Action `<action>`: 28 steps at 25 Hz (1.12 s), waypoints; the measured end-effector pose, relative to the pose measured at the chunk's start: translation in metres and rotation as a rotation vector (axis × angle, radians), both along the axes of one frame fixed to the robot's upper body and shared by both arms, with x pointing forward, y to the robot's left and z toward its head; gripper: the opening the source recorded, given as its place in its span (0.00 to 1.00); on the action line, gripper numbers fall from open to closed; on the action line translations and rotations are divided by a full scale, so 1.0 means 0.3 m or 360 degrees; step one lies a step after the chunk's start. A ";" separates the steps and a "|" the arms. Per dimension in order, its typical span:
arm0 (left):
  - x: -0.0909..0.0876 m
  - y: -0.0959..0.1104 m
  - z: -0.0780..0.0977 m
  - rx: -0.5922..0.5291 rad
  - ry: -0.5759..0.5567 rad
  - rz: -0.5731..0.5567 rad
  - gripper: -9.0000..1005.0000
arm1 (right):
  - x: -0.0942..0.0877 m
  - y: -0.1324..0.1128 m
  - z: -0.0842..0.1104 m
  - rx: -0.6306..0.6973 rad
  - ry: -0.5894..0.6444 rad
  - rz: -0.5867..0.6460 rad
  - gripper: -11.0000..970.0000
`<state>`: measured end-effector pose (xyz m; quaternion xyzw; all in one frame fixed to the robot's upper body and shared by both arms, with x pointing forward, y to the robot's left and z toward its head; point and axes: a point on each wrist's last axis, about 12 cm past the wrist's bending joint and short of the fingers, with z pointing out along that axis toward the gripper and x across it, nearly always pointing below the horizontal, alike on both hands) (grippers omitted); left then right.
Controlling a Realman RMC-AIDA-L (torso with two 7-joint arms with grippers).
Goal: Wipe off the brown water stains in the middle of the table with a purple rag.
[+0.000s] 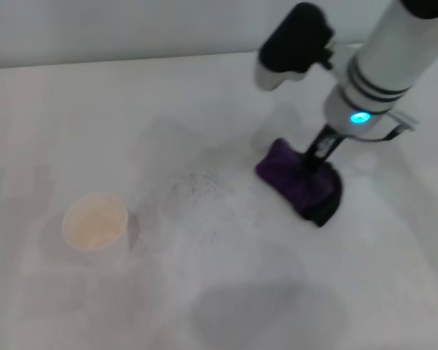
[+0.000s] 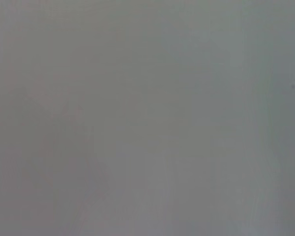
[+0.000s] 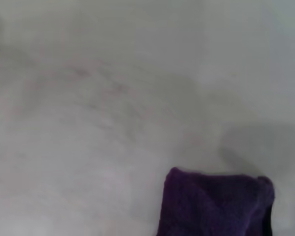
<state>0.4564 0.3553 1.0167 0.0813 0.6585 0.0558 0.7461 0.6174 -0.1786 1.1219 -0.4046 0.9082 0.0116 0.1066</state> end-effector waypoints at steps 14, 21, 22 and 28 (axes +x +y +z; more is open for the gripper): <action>0.033 -0.007 0.000 -0.0002 0.0032 -0.0007 0.87 | 0.034 -0.223 0.014 -0.0048 -0.0037 -0.0266 0.07; 0.044 -0.014 0.005 -0.0003 0.0022 -0.0020 0.87 | 0.032 -0.249 0.002 -0.0030 -0.0046 -0.0300 0.07; 0.044 -0.015 0.005 -0.0004 0.0022 -0.0020 0.87 | 0.034 -0.254 0.007 -0.0014 -0.0057 -0.0307 0.07; 0.044 -0.017 0.003 -0.0012 0.0026 -0.0017 0.87 | 0.052 -0.345 0.066 0.0235 -0.0239 -0.0400 0.19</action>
